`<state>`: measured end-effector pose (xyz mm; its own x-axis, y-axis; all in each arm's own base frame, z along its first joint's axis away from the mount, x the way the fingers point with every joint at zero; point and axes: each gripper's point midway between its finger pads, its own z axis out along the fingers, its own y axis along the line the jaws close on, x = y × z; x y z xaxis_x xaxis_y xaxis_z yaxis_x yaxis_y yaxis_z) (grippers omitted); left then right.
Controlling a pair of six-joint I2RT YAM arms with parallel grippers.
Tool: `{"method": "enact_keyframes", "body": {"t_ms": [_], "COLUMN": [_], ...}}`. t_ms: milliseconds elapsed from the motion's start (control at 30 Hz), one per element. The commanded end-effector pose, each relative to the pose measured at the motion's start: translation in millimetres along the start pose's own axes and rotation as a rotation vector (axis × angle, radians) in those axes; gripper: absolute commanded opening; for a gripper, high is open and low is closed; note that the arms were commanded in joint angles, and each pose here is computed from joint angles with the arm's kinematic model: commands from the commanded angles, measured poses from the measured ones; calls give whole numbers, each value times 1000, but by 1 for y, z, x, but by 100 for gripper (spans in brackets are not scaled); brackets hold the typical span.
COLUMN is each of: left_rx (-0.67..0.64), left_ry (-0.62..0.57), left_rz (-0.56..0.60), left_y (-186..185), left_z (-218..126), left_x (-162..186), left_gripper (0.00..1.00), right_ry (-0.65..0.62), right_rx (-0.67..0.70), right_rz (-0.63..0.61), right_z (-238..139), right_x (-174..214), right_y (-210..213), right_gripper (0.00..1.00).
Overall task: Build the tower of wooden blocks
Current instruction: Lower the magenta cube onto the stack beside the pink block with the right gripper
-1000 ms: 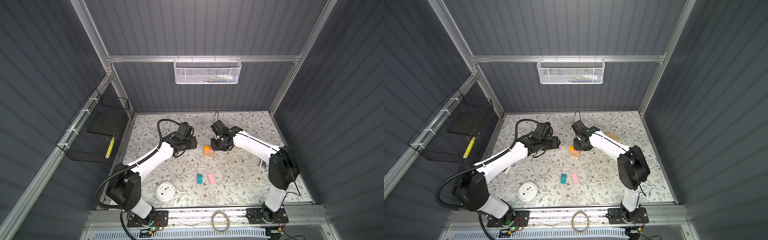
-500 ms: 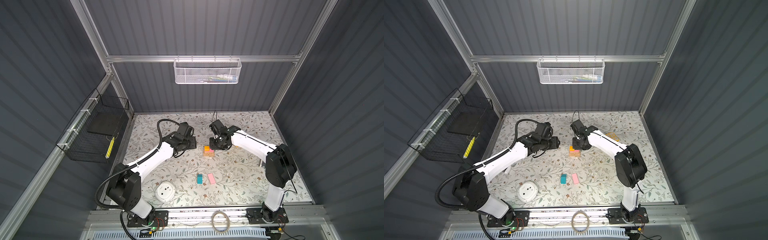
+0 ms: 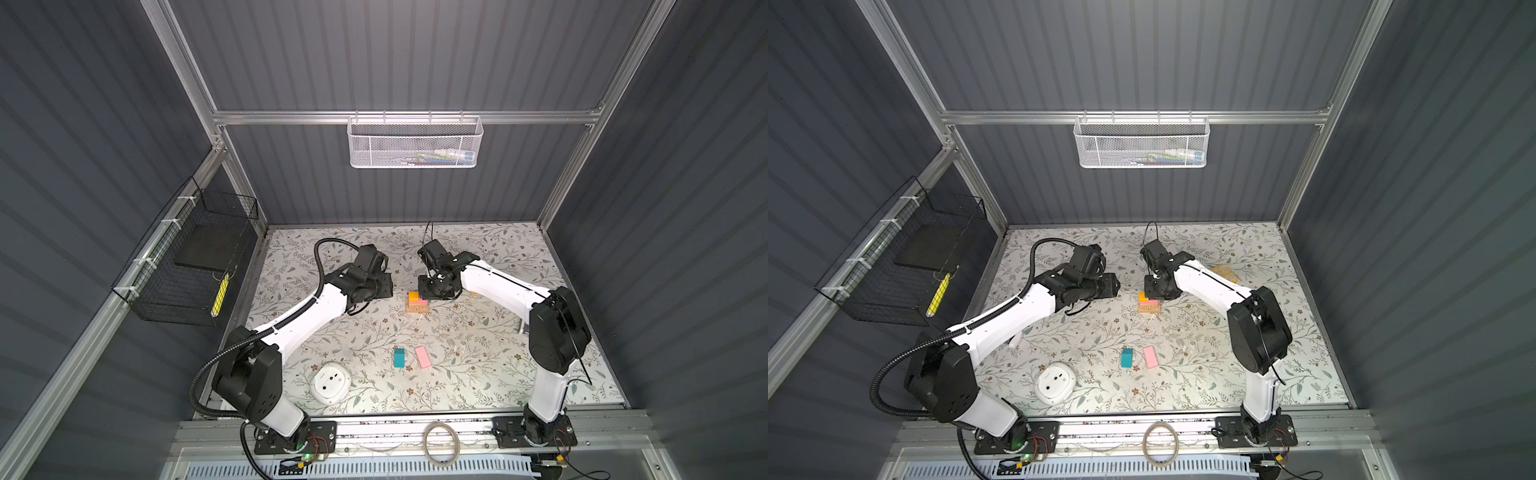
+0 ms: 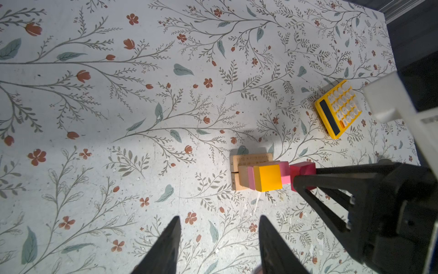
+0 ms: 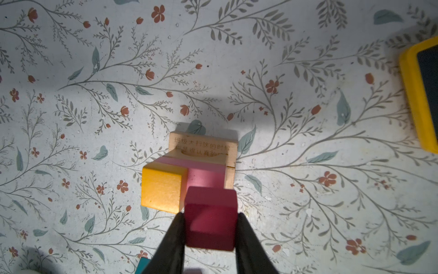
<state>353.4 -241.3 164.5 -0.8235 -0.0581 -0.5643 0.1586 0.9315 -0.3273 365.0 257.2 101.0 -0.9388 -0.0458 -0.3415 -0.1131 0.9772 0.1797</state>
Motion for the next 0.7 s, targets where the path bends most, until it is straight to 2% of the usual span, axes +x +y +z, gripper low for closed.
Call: {"method": "enact_keyframes", "body": {"t_ms": [0, 667], "left_rx": [-13, -16], "left_ry": [-7, 0], "left_rz": [8, 11], "left_y": [1, 2], "left_z": [-4, -2], "left_x": [-8, -7], "left_gripper": [53, 53], "right_ry": [2, 15], "right_rx": [-1, 0], "right_rz": [6, 10], "right_z": [3, 10], "right_x": [-5, -5], "right_y": [1, 1], "right_gripper": [27, 27]}}
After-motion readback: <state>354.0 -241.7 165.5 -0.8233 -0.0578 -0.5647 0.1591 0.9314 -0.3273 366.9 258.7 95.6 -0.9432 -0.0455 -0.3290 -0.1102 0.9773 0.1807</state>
